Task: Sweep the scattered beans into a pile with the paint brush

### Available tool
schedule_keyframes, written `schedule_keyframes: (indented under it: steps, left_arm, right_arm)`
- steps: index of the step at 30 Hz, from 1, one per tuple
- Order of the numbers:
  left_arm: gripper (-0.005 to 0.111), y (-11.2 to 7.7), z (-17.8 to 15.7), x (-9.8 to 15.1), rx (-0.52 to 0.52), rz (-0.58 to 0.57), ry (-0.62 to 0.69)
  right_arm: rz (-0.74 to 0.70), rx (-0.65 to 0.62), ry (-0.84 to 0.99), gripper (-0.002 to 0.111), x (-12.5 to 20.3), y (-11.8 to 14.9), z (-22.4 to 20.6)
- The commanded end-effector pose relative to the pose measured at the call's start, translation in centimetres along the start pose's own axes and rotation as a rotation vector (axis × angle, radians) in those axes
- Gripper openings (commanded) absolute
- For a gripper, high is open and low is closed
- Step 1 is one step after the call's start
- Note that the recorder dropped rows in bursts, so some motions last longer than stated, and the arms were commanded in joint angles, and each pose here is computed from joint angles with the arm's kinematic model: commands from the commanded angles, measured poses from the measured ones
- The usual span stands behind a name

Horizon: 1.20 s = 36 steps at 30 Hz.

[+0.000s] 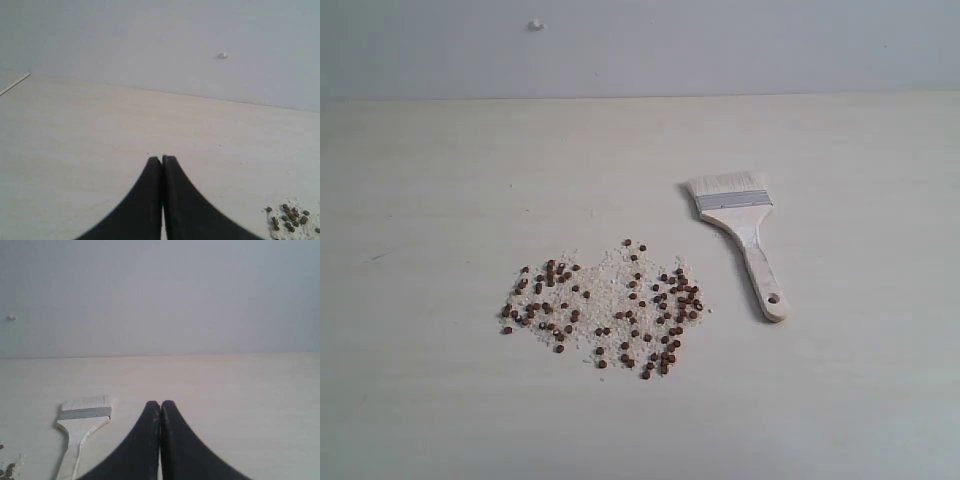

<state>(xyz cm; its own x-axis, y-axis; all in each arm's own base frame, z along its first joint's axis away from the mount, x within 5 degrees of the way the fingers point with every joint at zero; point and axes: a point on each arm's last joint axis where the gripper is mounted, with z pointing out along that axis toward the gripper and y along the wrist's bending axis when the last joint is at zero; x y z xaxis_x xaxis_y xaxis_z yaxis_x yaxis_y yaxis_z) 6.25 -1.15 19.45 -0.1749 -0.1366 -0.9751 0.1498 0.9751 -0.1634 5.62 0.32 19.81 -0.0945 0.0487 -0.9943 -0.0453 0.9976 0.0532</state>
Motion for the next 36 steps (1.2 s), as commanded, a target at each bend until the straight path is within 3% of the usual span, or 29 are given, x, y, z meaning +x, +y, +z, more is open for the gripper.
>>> schedule_keyframes:
  steps: [1, 8, 13, 15, 20, 23, 27, 29, 31, 33, 36]
  left_arm:
    - [0.000, 0.0, 0.0, 0.0, 0.006, -0.009, -0.005]
    - [0.000, 0.0, 0.0, 0.0, 0.006, -0.009, -0.005]
    - [0.000, 0.0, 0.0, 0.0, 0.006, -0.009, -0.005]
    - [0.000, 0.0, 0.0, 0.0, 0.006, -0.009, -0.005]
    - [0.000, 0.0, 0.0, 0.0, 0.006, -0.009, -0.005]
    - [0.000, 0.0, 0.0, 0.0, 0.006, -0.009, -0.005]
    - [0.000, 0.0, 0.0, 0.0, 0.006, -0.009, -0.005]
    - [0.000, 0.0, 0.0, 0.0, 0.006, -0.009, -0.005]
    - [0.000, 0.0, 0.0, 0.0, 0.006, -0.009, -0.005]
    - [0.000, 0.0, 0.0, 0.0, 0.006, -0.009, -0.005]
    - [0.000, 0.0, 0.0, 0.0, 0.006, -0.009, -0.005]
  right_arm:
    - [-0.050, 0.011, -0.062, 0.000, -0.4, -0.1, 0.0]
    - [0.145, -0.013, -0.450, 0.000, -3.8, -0.2, -0.9]
    - [0.405, -0.077, -0.791, 0.000, -6.3, -0.7, -2.7]
    - [0.450, -0.095, -0.827, 0.000, -7.7, -0.8, -3.2]
    - [0.434, -0.089, -0.509, 0.000, -13.1, 0.3, -1.5]
    - [0.243, -0.007, -0.001, 0.000, -17.2, 0.9, 4.4]
    - [0.134, 0.016, 0.466, 0.000, -18.2, 1.2, 9.2]
    - [0.095, 0.003, 0.936, 0.000, -16.2, 1.3, 14.3]
    - [0.093, -0.036, 1.190, 0.000, -13.1, 1.9, 17.5]
    - [0.039, -0.036, 1.326, 0.000, -9.5, 3.4, 20.2]
    - [-0.009, -0.099, 1.286, 0.000, -5.5, 7.3, 23.8]
